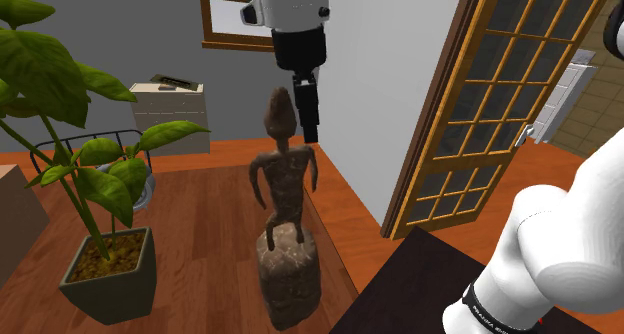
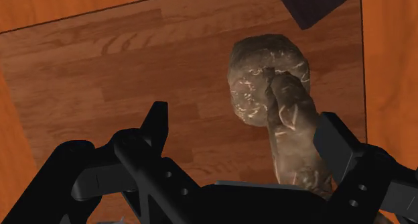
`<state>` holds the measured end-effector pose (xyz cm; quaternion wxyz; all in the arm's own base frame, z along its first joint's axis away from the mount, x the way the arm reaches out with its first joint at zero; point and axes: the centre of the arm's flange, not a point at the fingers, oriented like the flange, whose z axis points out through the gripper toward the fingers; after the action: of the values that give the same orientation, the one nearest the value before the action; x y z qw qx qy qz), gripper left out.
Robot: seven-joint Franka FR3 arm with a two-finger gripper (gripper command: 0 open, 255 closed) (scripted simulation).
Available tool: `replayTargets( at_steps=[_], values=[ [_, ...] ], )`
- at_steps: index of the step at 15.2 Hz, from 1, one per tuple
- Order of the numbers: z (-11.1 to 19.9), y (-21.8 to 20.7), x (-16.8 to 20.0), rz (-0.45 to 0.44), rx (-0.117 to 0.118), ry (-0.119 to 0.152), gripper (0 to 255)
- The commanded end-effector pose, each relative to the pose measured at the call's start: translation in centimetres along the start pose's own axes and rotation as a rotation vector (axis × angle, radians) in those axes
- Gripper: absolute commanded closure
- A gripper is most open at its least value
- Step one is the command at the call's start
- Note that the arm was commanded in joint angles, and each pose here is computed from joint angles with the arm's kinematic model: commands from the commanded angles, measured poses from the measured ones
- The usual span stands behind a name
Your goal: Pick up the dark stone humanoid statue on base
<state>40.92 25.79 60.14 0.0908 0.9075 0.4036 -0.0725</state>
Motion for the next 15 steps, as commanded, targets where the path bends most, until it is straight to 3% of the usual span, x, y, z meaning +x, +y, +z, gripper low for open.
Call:
replayTargets(
  at_steps=[1,4,13,14,15],
  values=[
    [0.1,-2.0,2.1,-0.087,0.0,-0.033,0],
    [0.4,-4.7,4.5,-0.192,-0.001,-0.072,0],
    [4.3,-5.2,5.3,-0.192,-0.001,-0.072,0],
    [4.3,-5.2,5.4,-0.192,-0.001,-0.072,255],
    [4.3,-5.2,5.4,-0.192,-0.001,-0.072,255]
  ],
)
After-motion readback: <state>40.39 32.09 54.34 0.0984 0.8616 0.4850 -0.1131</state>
